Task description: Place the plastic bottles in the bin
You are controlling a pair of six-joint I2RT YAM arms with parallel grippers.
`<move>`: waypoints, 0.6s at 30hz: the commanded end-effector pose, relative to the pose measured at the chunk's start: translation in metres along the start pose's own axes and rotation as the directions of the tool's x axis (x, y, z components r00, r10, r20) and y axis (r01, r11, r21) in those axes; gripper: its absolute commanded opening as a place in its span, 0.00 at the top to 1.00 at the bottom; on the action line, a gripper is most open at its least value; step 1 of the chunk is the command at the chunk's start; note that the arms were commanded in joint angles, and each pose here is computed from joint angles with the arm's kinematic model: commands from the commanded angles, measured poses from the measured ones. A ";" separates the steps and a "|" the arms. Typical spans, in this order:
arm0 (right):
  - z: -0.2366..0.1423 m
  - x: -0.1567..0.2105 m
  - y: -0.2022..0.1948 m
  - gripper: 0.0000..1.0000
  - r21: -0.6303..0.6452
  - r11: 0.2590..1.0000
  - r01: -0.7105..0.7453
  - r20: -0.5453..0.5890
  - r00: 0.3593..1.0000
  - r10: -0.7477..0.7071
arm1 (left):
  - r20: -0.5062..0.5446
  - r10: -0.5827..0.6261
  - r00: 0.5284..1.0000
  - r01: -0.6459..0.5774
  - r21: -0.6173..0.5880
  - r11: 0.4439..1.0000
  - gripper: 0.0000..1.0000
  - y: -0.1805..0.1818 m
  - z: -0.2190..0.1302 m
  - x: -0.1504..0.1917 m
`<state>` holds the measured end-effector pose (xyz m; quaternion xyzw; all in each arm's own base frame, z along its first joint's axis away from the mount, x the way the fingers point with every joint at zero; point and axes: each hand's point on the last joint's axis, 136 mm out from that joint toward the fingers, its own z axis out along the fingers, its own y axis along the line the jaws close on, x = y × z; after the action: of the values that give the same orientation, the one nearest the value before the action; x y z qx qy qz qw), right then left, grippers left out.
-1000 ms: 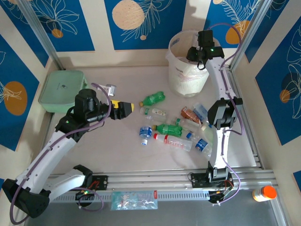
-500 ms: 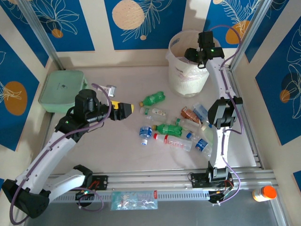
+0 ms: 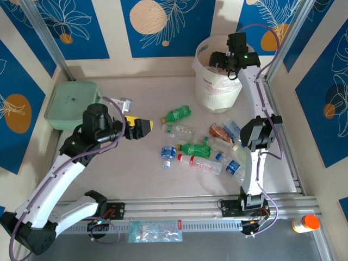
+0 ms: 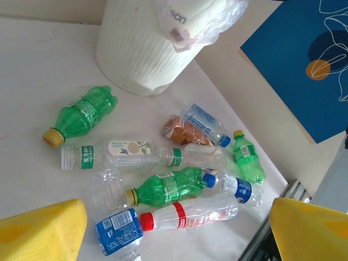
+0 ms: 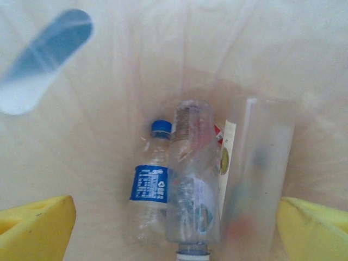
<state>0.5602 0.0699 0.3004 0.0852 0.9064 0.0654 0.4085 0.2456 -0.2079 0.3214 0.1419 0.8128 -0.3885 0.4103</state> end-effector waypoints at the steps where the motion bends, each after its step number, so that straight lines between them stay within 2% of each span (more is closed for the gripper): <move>1: -0.068 -0.024 0.014 0.05 -0.010 1.000 0.016 0.116 0.993 -0.014 | 0.041 0.034 0.999 -0.034 0.007 0.999 0.13 -0.010 -0.011 -0.012; 6: -0.117 -0.019 0.042 0.06 -0.029 0.996 0.080 0.202 0.977 -0.072 | 0.045 0.032 0.998 -0.032 0.005 0.999 0.13 -0.010 -0.016 -0.009; 10: -0.151 -0.001 0.056 0.06 -0.088 0.991 0.097 0.238 0.968 -0.073 | 0.048 0.030 0.998 -0.030 0.000 1.000 0.13 -0.010 -0.021 -0.005; 18: -0.195 0.068 0.067 0.08 -0.206 0.964 0.169 0.253 0.961 -0.115 | 0.035 0.020 0.999 -0.020 -0.006 1.000 0.12 -0.006 -0.027 0.008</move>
<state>0.3932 0.1308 0.3854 -0.0010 0.8571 0.1083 0.5036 0.2279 -0.1957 0.3353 0.1413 0.8003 -0.3894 0.4335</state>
